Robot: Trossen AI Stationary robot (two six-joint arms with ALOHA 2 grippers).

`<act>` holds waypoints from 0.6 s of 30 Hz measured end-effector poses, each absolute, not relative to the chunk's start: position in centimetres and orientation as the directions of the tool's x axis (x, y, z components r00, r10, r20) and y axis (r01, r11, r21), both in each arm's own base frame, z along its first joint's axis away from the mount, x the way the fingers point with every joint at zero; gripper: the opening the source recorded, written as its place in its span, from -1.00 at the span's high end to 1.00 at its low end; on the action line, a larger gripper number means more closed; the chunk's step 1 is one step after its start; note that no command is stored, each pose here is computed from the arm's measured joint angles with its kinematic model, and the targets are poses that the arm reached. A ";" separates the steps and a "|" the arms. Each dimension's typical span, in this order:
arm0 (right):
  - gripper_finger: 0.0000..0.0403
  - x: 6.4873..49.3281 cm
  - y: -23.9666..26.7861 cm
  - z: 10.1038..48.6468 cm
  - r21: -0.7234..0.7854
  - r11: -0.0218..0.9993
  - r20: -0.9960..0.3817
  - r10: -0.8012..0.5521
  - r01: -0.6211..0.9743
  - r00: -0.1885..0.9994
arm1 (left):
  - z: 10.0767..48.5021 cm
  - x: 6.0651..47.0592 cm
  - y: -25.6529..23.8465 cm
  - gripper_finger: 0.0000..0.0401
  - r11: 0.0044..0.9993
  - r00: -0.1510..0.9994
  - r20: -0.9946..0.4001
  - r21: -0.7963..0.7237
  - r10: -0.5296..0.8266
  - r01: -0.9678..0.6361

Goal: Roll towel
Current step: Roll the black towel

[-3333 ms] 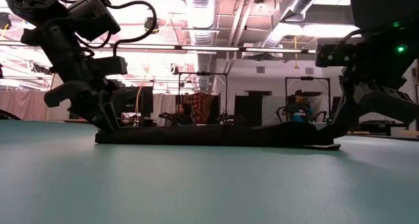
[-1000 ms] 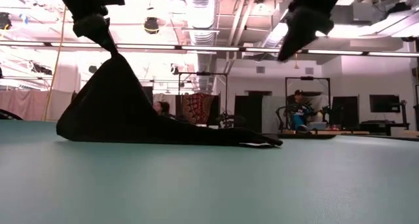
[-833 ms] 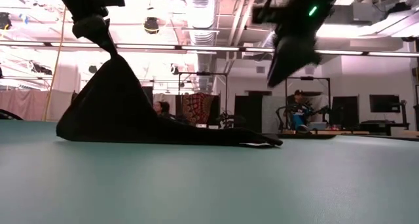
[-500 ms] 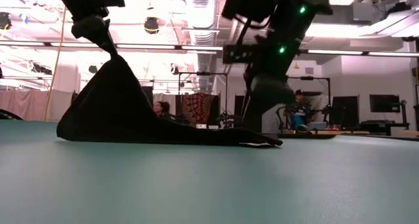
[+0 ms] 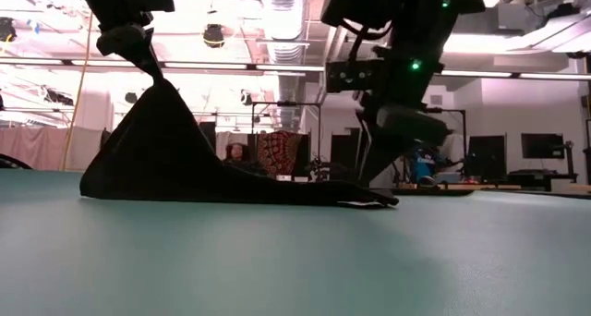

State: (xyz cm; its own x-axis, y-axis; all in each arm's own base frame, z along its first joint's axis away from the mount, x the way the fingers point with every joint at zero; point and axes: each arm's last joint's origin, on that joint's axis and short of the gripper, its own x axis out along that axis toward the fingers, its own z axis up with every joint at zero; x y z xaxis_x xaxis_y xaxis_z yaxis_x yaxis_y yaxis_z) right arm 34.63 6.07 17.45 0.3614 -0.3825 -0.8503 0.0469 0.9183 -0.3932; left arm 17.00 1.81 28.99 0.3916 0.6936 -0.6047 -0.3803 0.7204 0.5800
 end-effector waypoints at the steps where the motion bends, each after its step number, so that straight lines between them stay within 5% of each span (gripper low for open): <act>1: 0.19 34.5 6.2 17.4 -0.393 0.918 -0.853 -0.383 0.048 0.355 | 29.0 17.0 1.8 1.00 0.720 0.392 -0.605 0.580 0.694 -0.380; 8: 0.20 32.6 5.7 15.4 -0.400 0.911 -0.871 -0.411 0.097 0.270 | 29.0 17.0 1.8 1.00 0.720 0.392 -0.605 0.582 0.694 -0.377; 18: 0.20 32.2 4.8 14.0 -0.405 0.904 -0.851 -0.428 0.137 0.305 | 29.0 17.0 1.8 1.00 0.720 0.392 -0.604 0.585 0.694 -0.373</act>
